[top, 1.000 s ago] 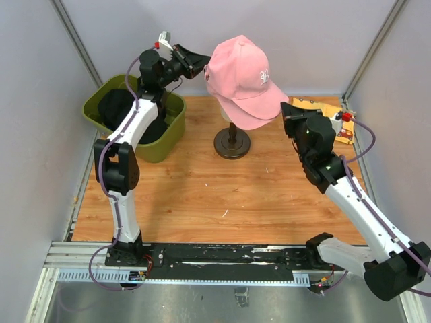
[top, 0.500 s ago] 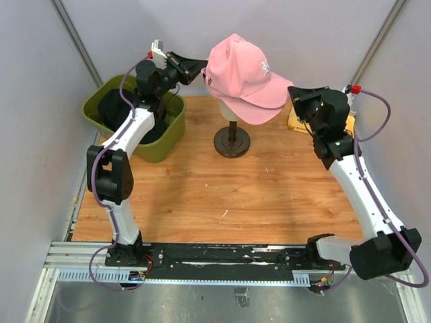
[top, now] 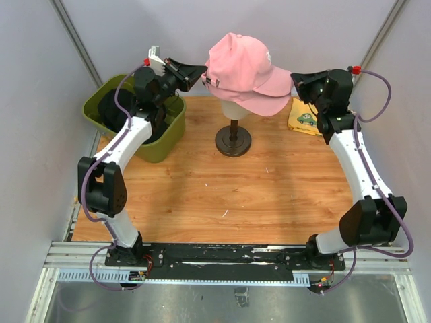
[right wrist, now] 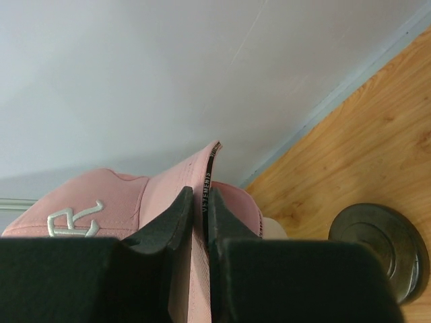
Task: Stack the hats
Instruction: Stack the hat on the hat.
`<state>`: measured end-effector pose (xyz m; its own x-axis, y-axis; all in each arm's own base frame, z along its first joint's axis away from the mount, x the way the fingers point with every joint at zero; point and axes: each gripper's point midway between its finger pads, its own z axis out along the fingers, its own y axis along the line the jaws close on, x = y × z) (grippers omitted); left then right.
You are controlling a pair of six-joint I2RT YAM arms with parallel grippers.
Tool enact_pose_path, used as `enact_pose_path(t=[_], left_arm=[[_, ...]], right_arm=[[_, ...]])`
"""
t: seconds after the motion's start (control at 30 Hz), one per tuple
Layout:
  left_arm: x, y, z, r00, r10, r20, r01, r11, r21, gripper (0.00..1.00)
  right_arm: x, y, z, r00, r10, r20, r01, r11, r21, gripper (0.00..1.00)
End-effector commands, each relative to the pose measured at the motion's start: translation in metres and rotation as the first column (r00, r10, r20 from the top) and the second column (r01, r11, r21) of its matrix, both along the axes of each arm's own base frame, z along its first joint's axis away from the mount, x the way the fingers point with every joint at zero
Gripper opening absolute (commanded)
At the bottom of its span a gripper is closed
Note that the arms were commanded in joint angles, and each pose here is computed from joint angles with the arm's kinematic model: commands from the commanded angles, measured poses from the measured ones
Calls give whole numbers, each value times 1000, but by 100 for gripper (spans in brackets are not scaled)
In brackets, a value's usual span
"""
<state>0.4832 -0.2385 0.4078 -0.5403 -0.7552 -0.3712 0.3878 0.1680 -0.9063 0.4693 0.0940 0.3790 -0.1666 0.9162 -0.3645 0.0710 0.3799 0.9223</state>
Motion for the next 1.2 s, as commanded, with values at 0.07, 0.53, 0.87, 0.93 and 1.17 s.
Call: enact_pose_path(t=[0.07,0.53,0.87,0.93,1.17], left_arm=[[-13,-9,37,996,-26,84,25,1000,13,4],[-1,1,67,991,15,136,-17,1000,16,6],[12,8,55,994,15,113,-19,999,38,7],[13,8,49,994,15,104,-20,999,45,7],[20,7,26,998,11,63,-14,998,53,8]], right_arm=[[1,-3,38,996,29,87,-28,1000,-15,0],[-13,-2,75,985,53,164,-52,999,-14,1],[-35,-4,59,988,50,148,-50,999,-5,1],[-39,-4,50,990,54,132,-53,999,-11,1],[-47,-3,21,995,65,75,-63,998,-26,1]])
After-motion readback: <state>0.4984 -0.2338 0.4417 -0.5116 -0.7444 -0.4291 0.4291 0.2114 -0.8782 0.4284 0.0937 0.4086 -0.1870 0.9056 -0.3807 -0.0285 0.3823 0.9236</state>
